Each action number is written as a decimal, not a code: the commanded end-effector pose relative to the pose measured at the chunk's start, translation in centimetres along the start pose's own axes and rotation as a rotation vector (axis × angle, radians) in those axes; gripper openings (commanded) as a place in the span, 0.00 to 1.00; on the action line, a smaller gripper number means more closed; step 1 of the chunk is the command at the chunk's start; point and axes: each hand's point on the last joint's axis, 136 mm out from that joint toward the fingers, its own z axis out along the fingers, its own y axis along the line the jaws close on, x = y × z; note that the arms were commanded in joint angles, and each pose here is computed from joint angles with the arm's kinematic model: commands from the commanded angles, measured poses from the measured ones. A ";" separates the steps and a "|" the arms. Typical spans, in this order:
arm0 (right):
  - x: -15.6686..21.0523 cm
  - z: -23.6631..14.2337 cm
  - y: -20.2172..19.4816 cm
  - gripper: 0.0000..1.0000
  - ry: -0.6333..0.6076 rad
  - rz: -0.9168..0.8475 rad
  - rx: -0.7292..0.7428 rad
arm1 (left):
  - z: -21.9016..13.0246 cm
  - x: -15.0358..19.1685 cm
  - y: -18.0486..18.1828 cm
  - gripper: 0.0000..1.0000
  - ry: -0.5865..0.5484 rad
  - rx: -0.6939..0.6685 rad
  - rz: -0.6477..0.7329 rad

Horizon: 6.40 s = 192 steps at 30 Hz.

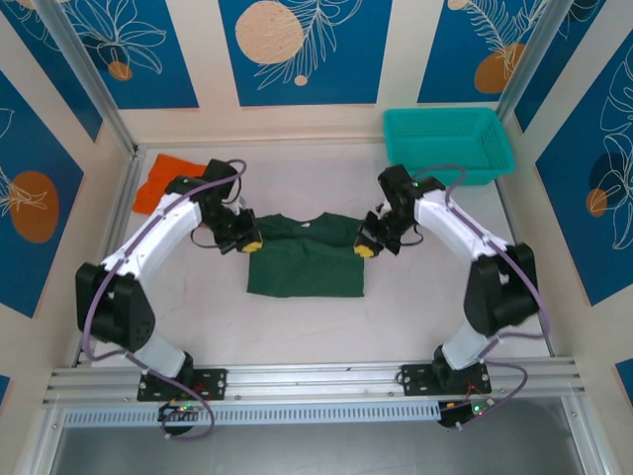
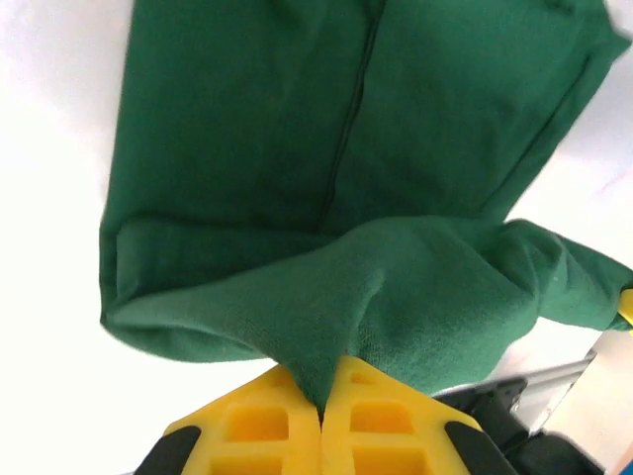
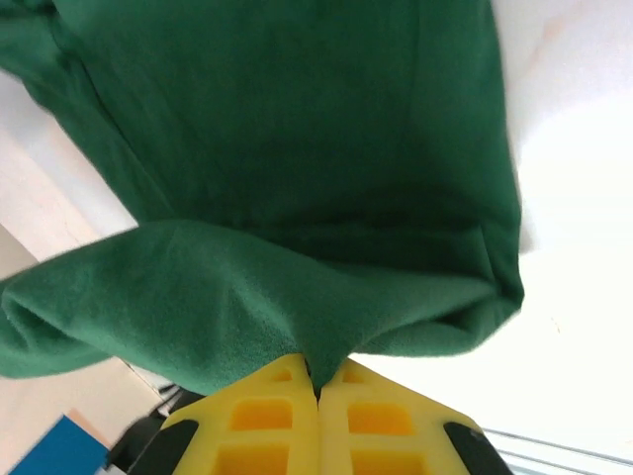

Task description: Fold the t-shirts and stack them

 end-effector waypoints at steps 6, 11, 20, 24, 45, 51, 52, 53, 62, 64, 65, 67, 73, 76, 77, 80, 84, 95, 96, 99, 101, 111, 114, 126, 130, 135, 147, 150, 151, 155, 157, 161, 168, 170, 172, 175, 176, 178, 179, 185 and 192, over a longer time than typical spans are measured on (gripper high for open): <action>-6.5 0.6 1.5 0.00 0.035 0.085 0.015 | 1.9 -8.7 -1.5 0.00 -0.037 0.029 -0.036; -10.3 1.6 1.4 0.02 0.019 0.166 0.005 | 4.3 -12.9 -2.0 0.05 -0.029 0.002 -0.062; -15.0 -0.6 4.2 0.49 -0.059 0.167 -0.056 | 3.7 -17.1 0.5 0.50 -0.137 -0.090 -0.194; -14.0 -2.6 4.5 0.50 -0.126 0.113 -0.057 | 0.2 -17.3 -0.2 0.58 -0.243 -0.091 -0.160; -0.3 13.3 -2.8 0.36 0.063 0.048 0.049 | 15.1 0.1 3.0 0.48 0.083 -0.148 0.071; 1.5 13.7 -6.8 0.35 0.072 0.056 0.109 | 14.8 3.1 8.4 0.49 0.095 -0.237 0.084; 2.0 13.8 -7.4 0.35 0.074 0.053 0.121 | 14.7 3.7 8.9 0.49 0.094 -0.236 0.079; 2.4 13.9 -8.1 0.35 0.076 0.053 0.131 | 14.6 4.3 9.6 0.49 0.098 -0.238 0.069; 8.7 14.5 -13.0 0.35 0.100 0.069 0.168 | 12.9 10.9 15.8 0.51 0.092 -0.240 -0.044; 10.0 14.2 -13.0 0.37 0.093 0.040 0.168 | 11.9 11.7 16.3 0.53 0.079 -0.234 -0.047; 10.3 13.9 -12.7 0.38 0.087 0.029 0.162 | 11.3 11.9 16.2 0.54 0.071 -0.230 -0.042; 10.7 12.8 -11.7 0.43 0.065 -0.001 0.139 | 9.6 11.7 15.6 0.57 0.039 -0.227 -0.022; 8.7 7.4 -6.4 0.49 -0.060 -0.062 0.005 | 3.9 8.2 11.1 0.68 -0.092 -0.189 0.040; 6.6 5.6 -4.1 0.40 -0.073 -0.043 -0.039 | 3.0 5.7 8.0 0.59 -0.094 -0.145 0.079; 6.0 5.2 -3.4 0.37 -0.075 -0.046 -0.051 | 2.8 4.8 6.9 0.55 -0.096 -0.133 0.100; 3.4 5.2 -1.9 0.27 -0.073 -0.035 -0.032 | 3.5 2.1 3.7 0.47 -0.088 -0.090 0.150; 0.4 6.6 0.1 0.19 -0.039 -0.036 -0.015 | 6.7 -0.6 1.3 0.37 -0.014 -0.066 0.177; -8.2 9.8 -2.4 0.13 0.046 0.101 0.069 | 12.5 -7.1 7.9 0.33 -0.016 -0.299 0.111; -8.6 9.9 -2.9 0.13 0.055 0.113 0.064 | 12.6 -7.2 9.0 0.33 -0.015 -0.306 0.081; -9.1 10.1 -3.6 0.15 0.063 0.127 0.056 | 12.9 -6.9 10.9 0.33 -0.004 -0.323 0.056; -9.1 10.1 -3.6 0.18 0.065 0.115 0.048 | 12.9 -6.7 11.5 0.33 0.000 -0.338 0.057; -8.2 5.4 -0.4 0.32 -0.047 -0.007 -0.062 | 5.7 -7.4 6.4 0.74 -0.130 -0.201 0.092; -7.1 3.2 1.0 0.40 -0.102 -0.053 -0.112 | 2.6 -7.1 5.1 0.84 -0.185 -0.149 0.106; 1.4 -0.7 -0.3 0.50 -0.187 -0.147 -0.217 | 6.3 -1.9 8.4 0.78 0.000 -0.083 0.159; 3.9 -1.5 -1.9 0.51 -0.205 -0.156 -0.206 | 8.7 -1.9 9.7 0.70 0.045 -0.097 0.134; 5.4 -2.4 -3.4 0.53 -0.220 -0.169 -0.192 | 11.0 -1.8 9.7 0.61 0.071 -0.062 0.123; 4.5 -0.4 -3.2 0.54 -0.131 -0.212 -0.195 | 12.8 -4.2 7.3 0.26 0.070 -0.140 0.206; 3.8 0.0 -2.2 0.54 -0.103 -0.231 -0.203 | 12.5 -6.3 6.0 0.19 0.015 -0.150 0.189; 3.7 0.2 -1.8 0.53 -0.093 -0.241 -0.207 | 12.5 -7.0 5.7 0.16 0.000 -0.168 0.191; 3.1 0.8 -1.2 0.52 -0.067 -0.262 -0.200 | 11.9 -9.7 4.5 0.00 -0.064 -0.240 0.215; 3.1 0.7 -1.2 0.51 -0.063 -0.256 -0.189 | 11.0 -11.2 4.4 0.00 -0.102 -0.293 0.230; 2.9 0.4 -1.4 0.51 -0.077 -0.244 -0.166 | 8.3 -14.2 4.1 0.00 -0.196 -0.412 0.301; 2.8 -0.9 -1.1 0.51 -0.098 -0.214 -0.128 | 1.8 -18.3 2.4 0.00 -0.337 -0.513 0.406; 2.9 -0.9 -1.2 0.51 -0.089 -0.201 -0.122 | 0.3 -19.2 1.9 0.00 -0.357 -0.530 0.441; 3.1 -0.9 -1.1 0.50 -0.073 -0.195 -0.115 | -1.4 -20.2 1.7 0.00 -0.377 -0.560 0.474; 3.5 -1.3 -1.1 0.49 -0.061 -0.203 -0.093 | -4.0 -21.4 1.5 0.00 -0.419 -0.604 0.515; 3.7 -1.5 -1.1 0.49 -0.059 -0.206 -0.087 | -4.7 -21.7 1.4 0.00 -0.430 -0.615 0.524; 3.9 -1.9 -1.3 0.49 -0.058 -0.209 -0.072 | -6.1 -22.1 1.3 0.00 -0.439 -0.619 0.550; 4.0 -2.0 -1.3 0.50 -0.056 -0.211 -0.067 | -6.5 -22.2 1.1 0.00 -0.434 -0.611 0.569; 4.7 -2.7 -1.7 0.49 -0.036 -0.212 -0.031 | -10.5 -22.9 2.0 0.00 -0.473 -0.616 0.609; 5.0 -3.3 -1.7 0.49 -0.013 -0.224 0.010 | -14.3 -23.6 2.0 0.00 -0.530 -0.489 0.606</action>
